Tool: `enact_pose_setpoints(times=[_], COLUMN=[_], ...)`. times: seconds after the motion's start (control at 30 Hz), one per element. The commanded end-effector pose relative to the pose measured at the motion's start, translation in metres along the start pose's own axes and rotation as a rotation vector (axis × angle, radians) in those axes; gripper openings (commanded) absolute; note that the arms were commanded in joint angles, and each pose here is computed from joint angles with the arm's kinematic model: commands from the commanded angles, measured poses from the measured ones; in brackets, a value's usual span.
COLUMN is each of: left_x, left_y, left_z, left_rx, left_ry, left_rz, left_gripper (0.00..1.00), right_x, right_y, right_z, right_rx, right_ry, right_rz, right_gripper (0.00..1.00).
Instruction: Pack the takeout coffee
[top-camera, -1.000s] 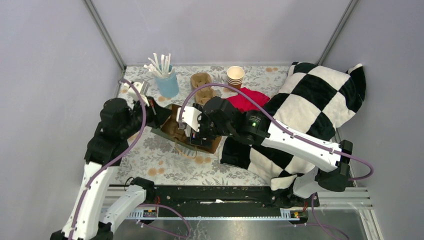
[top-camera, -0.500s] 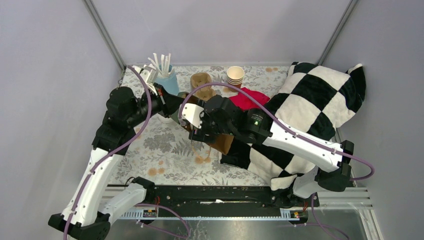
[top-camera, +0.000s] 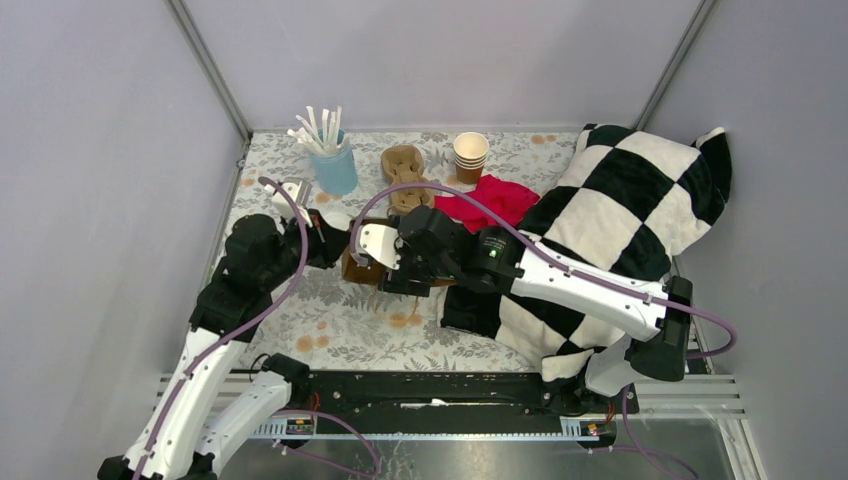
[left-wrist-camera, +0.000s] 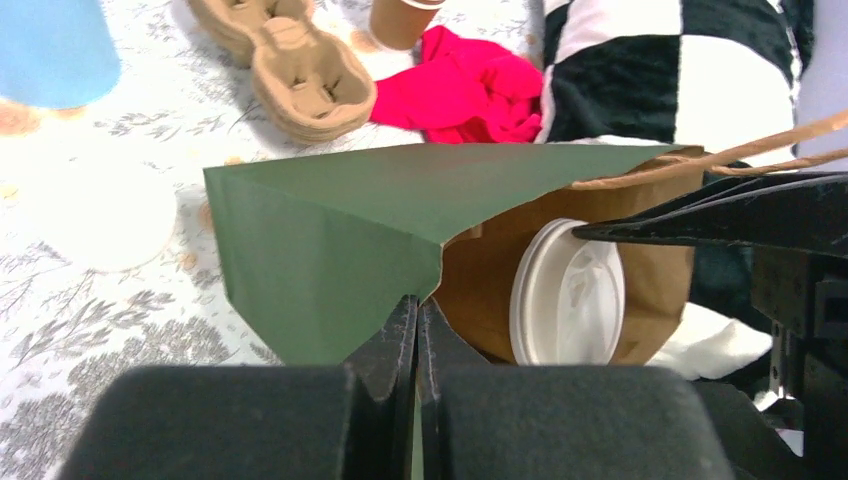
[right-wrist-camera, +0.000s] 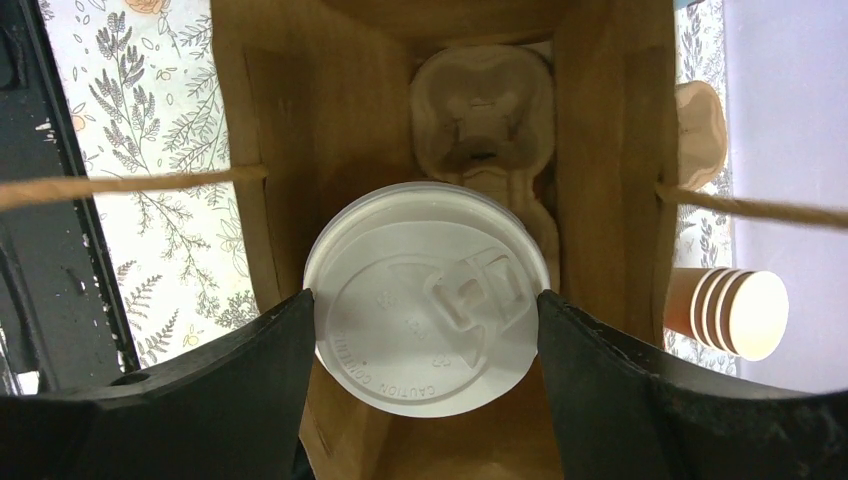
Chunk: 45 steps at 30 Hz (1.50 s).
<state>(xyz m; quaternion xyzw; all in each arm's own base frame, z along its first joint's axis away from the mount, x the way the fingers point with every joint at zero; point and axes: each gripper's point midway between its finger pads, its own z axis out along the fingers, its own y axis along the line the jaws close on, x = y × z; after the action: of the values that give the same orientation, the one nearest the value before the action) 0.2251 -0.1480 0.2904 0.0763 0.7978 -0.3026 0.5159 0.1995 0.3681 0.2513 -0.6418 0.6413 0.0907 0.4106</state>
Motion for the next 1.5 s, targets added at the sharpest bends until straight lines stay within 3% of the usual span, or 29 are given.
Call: enact_pose_setpoints(times=[0.0, 0.1, 0.2, 0.33, 0.47, 0.63, 0.8, 0.93, 1.1, 1.37, 1.47], left_x=[-0.004, -0.004, -0.005, -0.005, 0.000, 0.009, 0.025, 0.012, 0.009, 0.010, 0.018], left_y=[0.015, 0.022, 0.029, 0.037, 0.045, 0.038, 0.033, 0.045, 0.053, 0.053, 0.045], left_z=[-0.013, -0.019, -0.022, -0.026, -0.027, -0.028, -0.012, -0.011, -0.006, 0.001, 0.005], left_rx=[-0.112, -0.163, -0.215, -0.294, -0.355, -0.366, -0.412, -0.521, -0.565, -0.508, -0.448], left_ry=[-0.026, -0.034, -0.031, 0.021, 0.082, 0.132, 0.197, 0.137, 0.123, 0.059, 0.069], left_rz=[-0.022, -0.047, -0.069, -0.087, -0.085, -0.093, -0.057, -0.033, -0.002, 0.031, 0.031], left_gripper=[0.02, 0.09, 0.29, 0.46, 0.56, 0.62, 0.56, 0.38, 0.32, 0.13, 0.11], right_x=[-0.018, -0.016, -0.013, -0.016, -0.022, -0.022, -0.022, -0.023, -0.021, -0.007, -0.002], right_y=[0.000, 0.005, 0.008, 0.009, 0.009, 0.009, 0.011, 0.010, 0.014, 0.000, -0.001], right_z=[0.001, 0.003, 0.006, 0.009, 0.012, 0.016, 0.019, 0.018, 0.017, 0.014, 0.014], right_rx=[0.001, -0.018, -0.033, -0.035, -0.041, -0.037, -0.043, -0.038, -0.067, 0.000, -0.002], right_ry=[-0.068, -0.065, -0.061, -0.071, -0.086, -0.086, -0.086, -0.089, -0.073, -0.046, -0.037], right_rz=[0.005, -0.009, -0.012, -0.007, 0.005, 0.005, 0.014, 0.019, 0.008, -0.147, -0.225], right_gripper=[0.55, 0.55, 0.55, 0.55, 0.55, 0.55, 0.55, 0.55, 0.56, 0.56, 0.56])
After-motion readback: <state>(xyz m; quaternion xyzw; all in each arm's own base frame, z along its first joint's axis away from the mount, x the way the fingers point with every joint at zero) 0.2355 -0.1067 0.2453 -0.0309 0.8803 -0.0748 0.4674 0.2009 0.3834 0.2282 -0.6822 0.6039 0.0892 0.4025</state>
